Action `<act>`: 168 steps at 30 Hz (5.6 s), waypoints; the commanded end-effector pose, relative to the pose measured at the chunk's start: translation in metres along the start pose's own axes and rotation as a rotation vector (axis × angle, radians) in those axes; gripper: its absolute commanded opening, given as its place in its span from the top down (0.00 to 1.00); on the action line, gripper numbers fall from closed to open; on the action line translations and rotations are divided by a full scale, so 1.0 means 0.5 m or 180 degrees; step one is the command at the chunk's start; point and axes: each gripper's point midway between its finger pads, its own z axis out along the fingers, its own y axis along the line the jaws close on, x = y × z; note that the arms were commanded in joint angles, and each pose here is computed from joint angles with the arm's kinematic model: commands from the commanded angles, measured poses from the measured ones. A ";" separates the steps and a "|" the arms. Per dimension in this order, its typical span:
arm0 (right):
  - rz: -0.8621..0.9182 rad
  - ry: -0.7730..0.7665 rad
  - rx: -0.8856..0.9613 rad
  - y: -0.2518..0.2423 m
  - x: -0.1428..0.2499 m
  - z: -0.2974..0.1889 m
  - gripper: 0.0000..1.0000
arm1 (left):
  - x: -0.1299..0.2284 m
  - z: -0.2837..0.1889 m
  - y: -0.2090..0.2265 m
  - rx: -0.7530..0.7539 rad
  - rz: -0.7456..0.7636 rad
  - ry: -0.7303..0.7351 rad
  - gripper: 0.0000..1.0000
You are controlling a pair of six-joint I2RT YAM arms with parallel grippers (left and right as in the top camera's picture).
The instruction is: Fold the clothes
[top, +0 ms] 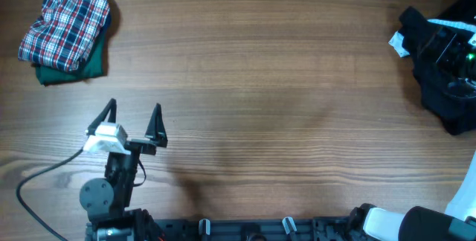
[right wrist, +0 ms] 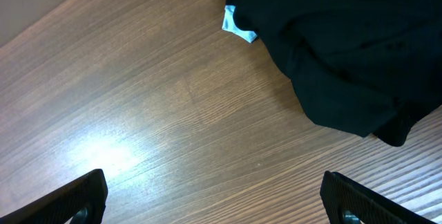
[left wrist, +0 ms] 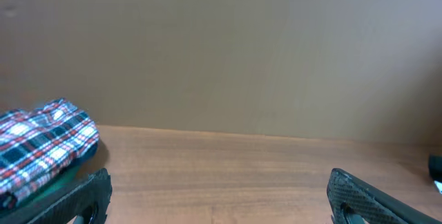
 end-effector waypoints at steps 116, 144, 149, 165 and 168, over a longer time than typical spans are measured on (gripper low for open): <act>-0.1225 -0.2862 -0.1857 0.170 0.372 0.046 0.00 | 0.120 -0.028 0.006 -0.0178 -0.0389 0.0537 0.00; -0.1640 -0.2996 -0.1681 0.172 0.374 0.045 0.00 | 0.120 -0.028 0.006 -0.0178 -0.0389 0.0537 0.00; -0.1641 -0.2997 -0.1681 0.172 0.374 0.045 0.00 | 0.120 -0.028 0.006 -0.0178 -0.0389 0.0537 0.00; -0.1641 -0.2997 -0.1681 0.172 0.374 0.045 0.00 | 0.120 -0.028 0.006 -0.0178 -0.0389 0.0537 0.00; -0.1640 -0.2996 -0.1681 0.172 0.374 0.045 0.00 | 0.120 -0.028 0.006 -0.0178 -0.0389 0.0537 0.00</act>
